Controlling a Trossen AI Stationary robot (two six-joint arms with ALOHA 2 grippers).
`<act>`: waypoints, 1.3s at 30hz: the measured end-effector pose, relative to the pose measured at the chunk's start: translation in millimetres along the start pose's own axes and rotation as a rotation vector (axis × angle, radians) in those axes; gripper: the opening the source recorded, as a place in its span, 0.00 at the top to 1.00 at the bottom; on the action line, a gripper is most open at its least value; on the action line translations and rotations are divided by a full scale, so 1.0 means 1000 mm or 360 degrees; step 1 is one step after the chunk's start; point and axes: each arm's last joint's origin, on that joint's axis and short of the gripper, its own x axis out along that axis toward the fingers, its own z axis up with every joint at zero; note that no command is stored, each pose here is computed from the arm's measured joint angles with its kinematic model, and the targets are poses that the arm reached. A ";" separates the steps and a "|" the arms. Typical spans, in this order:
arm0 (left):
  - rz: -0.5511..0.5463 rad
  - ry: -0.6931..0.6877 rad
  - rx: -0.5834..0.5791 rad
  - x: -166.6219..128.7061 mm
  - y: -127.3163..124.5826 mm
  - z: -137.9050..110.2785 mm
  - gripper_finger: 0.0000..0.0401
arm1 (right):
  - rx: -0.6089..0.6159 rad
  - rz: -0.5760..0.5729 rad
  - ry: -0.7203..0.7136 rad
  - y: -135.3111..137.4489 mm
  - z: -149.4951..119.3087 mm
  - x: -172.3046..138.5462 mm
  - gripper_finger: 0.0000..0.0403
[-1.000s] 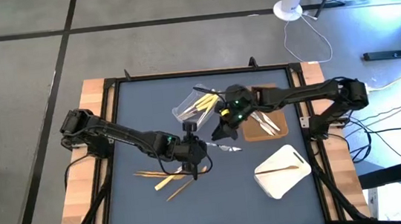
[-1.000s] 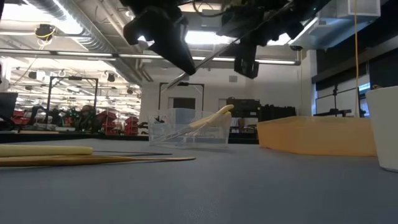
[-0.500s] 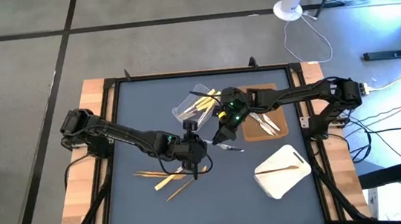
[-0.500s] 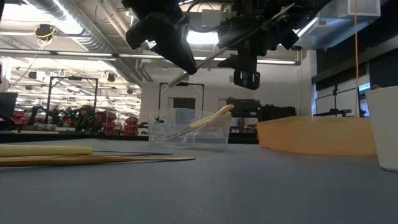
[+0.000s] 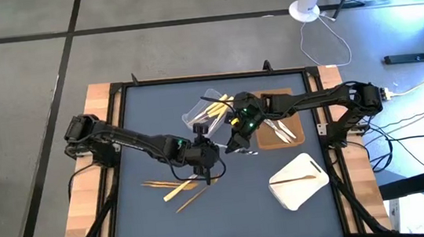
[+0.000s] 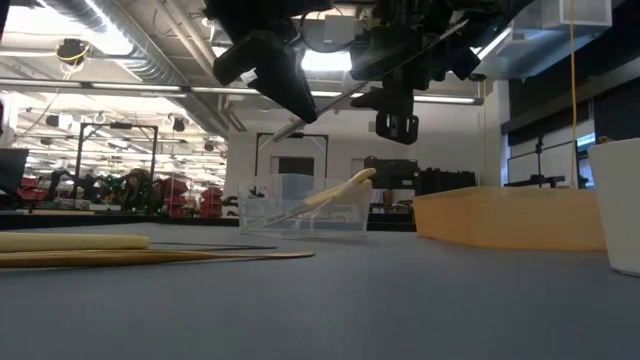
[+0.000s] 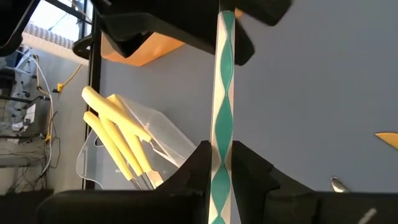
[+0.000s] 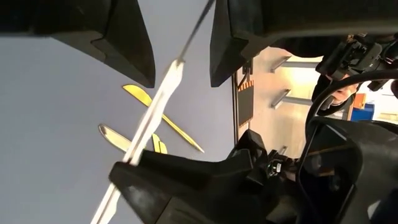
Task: Sort silverware by color (type)
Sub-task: Put the white knife into the orange bin
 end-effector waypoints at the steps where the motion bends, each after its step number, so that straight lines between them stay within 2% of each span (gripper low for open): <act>1: 0.0002 0.0002 -0.0003 0.000 0.001 0.000 0.90 | -0.0004 0.0000 0.0001 0.000 0.000 0.000 0.65; 8: -0.0006 -0.0004 0.0059 0.002 0.002 0.000 0.90 | -0.0004 -0.0015 -0.0005 0.000 0.000 0.000 0.67; 19: -0.0017 -0.0001 0.0065 0.001 0.002 0.000 0.90 | 0.0003 -0.0080 -0.0028 -0.003 -0.001 0.000 0.88; 24: -0.0015 0.0001 0.0067 0.001 0.002 0.000 0.90 | 0.0010 -0.0116 -0.0040 -0.004 -0.001 0.000 0.94; 31: -0.0020 -0.0004 0.0064 0.001 0.002 0.000 0.88 | 0.0017 -0.0125 -0.0028 -0.004 -0.002 0.000 0.98; 39: -0.0025 -0.0033 0.0037 0.001 0.002 0.002 0.78 | -0.0041 -0.0096 -0.0071 -0.001 0.002 0.000 0.98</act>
